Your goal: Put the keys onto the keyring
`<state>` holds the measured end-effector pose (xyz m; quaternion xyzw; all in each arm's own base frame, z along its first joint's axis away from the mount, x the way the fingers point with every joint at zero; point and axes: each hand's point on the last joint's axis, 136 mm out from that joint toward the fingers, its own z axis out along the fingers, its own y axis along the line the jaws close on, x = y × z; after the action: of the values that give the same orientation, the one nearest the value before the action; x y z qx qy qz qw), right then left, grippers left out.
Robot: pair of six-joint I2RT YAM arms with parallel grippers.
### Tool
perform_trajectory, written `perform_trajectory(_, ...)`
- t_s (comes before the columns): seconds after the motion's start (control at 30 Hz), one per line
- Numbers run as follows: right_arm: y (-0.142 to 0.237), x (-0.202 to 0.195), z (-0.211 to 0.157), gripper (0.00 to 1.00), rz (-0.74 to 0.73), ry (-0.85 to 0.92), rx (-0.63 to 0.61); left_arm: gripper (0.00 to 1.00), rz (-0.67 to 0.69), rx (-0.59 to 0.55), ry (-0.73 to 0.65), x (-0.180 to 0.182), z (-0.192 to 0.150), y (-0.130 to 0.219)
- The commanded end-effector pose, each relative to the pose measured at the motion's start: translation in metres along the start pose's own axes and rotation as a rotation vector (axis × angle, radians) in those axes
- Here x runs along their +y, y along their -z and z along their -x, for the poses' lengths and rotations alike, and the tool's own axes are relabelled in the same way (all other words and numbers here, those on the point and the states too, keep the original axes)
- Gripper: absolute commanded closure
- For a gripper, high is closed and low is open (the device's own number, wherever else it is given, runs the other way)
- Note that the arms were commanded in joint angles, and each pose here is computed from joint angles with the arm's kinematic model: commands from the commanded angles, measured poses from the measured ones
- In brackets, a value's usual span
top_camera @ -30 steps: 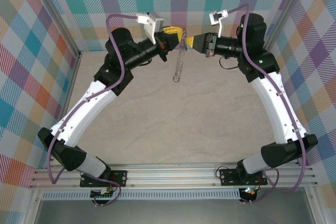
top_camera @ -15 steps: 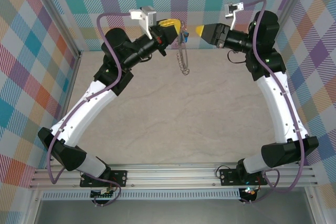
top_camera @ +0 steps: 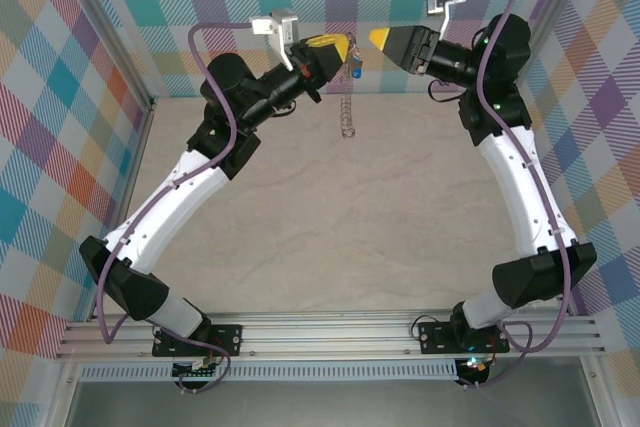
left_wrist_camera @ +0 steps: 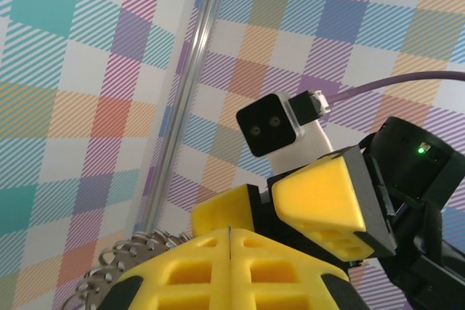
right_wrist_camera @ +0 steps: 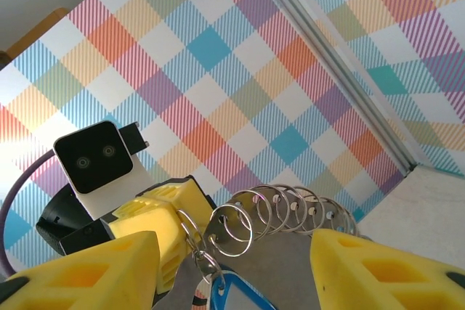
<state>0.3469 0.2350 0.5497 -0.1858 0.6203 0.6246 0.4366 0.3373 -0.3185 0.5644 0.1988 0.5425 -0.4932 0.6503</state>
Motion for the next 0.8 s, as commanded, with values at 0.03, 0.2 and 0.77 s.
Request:
perform_trajectory(0.03,-0.005,0.027,0.003,0.43,0.088,0.048,0.012,1.00,-0.042,-0.087,0.010,-0.009,0.021,0.001)
perform_trajectory(0.2,-0.011,0.025,-0.002,0.46,0.099,0.037,0.026,1.00,-0.041,-0.089,0.025,-0.007,0.020,0.000)
perform_trajectory(0.77,-0.019,0.030,-0.009,0.68,0.126,0.030,0.062,1.00,-0.032,-0.096,0.043,-0.001,0.016,-0.004)
